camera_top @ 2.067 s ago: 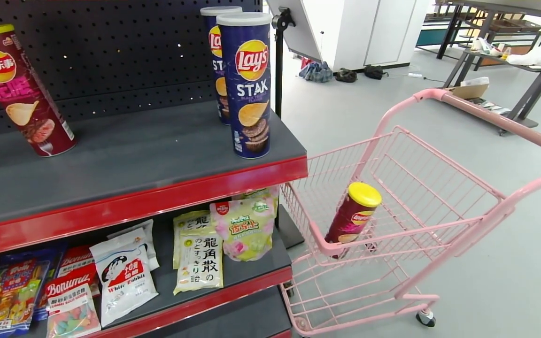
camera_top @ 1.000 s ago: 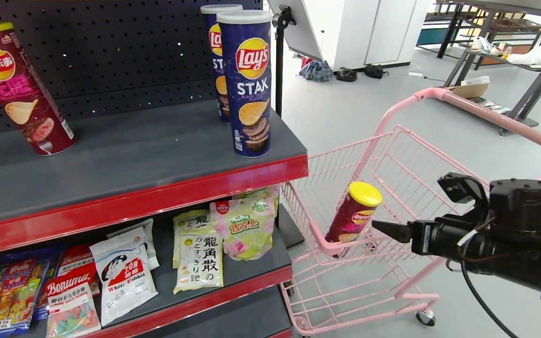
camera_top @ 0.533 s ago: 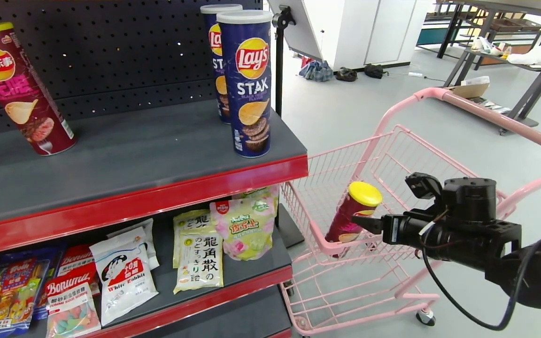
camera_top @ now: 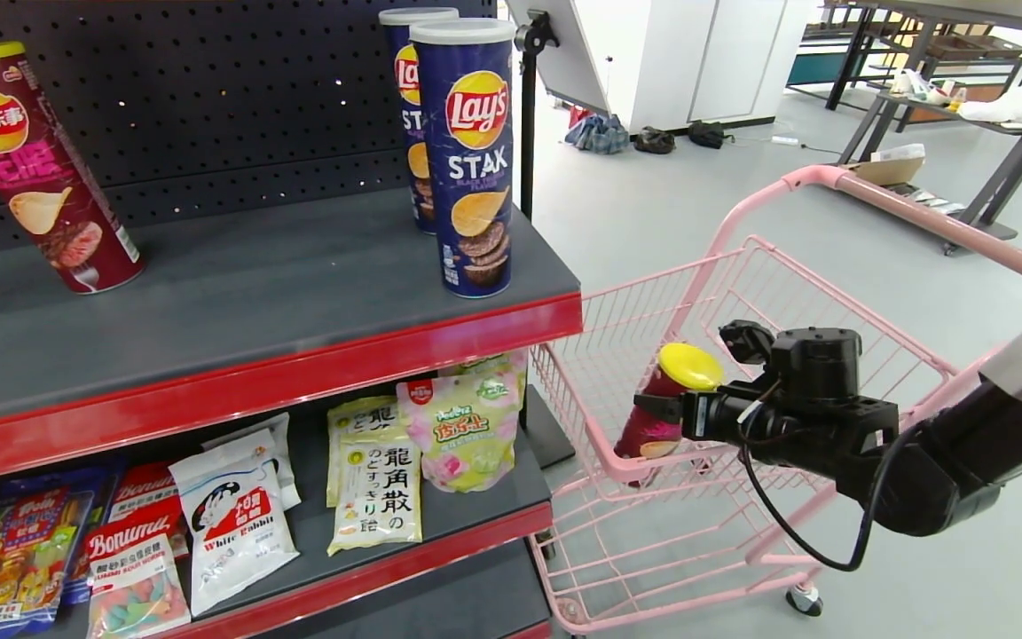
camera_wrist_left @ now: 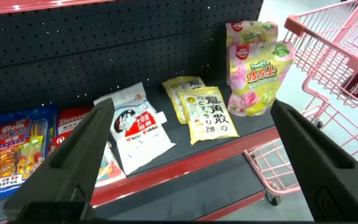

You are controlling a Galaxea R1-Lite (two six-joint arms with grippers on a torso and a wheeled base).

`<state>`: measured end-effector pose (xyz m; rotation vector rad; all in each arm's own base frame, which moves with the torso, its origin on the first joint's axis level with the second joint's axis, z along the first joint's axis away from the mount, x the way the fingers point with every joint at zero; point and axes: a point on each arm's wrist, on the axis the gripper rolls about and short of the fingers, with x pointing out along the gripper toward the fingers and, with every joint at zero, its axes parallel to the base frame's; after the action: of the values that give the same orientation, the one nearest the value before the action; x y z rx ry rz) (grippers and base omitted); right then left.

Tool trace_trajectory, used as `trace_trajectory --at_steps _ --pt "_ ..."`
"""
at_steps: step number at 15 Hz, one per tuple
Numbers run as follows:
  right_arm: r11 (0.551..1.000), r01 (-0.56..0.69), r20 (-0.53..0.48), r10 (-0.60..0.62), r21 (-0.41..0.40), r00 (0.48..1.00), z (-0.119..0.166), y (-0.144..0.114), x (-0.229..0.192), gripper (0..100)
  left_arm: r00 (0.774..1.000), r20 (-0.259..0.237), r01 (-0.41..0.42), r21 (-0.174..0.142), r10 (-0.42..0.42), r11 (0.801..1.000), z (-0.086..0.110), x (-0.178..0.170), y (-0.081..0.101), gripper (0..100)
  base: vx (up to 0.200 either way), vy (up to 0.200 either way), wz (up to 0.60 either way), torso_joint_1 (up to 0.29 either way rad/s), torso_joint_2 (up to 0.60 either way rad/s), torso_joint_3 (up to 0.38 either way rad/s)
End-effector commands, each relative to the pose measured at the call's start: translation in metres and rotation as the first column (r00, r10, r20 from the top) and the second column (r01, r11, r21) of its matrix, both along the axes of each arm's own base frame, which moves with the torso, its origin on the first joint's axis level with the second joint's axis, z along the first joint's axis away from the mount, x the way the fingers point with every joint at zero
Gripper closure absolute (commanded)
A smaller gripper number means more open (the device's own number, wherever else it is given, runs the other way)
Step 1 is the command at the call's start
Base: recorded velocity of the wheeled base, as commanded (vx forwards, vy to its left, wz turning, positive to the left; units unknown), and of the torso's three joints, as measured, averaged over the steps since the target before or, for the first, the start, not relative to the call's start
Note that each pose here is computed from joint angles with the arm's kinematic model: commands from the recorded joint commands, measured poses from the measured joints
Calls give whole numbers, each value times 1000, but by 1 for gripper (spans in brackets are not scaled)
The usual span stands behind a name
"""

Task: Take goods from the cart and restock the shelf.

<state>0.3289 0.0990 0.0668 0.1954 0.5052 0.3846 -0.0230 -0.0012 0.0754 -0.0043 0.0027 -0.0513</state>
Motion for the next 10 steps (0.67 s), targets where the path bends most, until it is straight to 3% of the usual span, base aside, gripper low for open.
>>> trace_trajectory --at_steps 1,5,6,10 --pt "1000 -2 4 2 3 1000 -5 4 11 0 1000 -2 -1 0 1 1000 0 0 0 0 0 0 0 0 0 0" --pt "1000 -9 8 9 0 1000 -14 13 22 0 1000 0 1 1 -1 1000 0 0 0 0 0 0 0 0 0 0" --pt "1000 -4 24 4 7 1000 -16 14 23 100 1000 0 -1 1 1 1000 0 0 0 0 0 0 0 0 0 0" --pt "1000 -7 34 7 11 999 -17 14 23 100 1000 0 -1 7 1 1000 0 0 0 0 0 0 0 0 0 0"
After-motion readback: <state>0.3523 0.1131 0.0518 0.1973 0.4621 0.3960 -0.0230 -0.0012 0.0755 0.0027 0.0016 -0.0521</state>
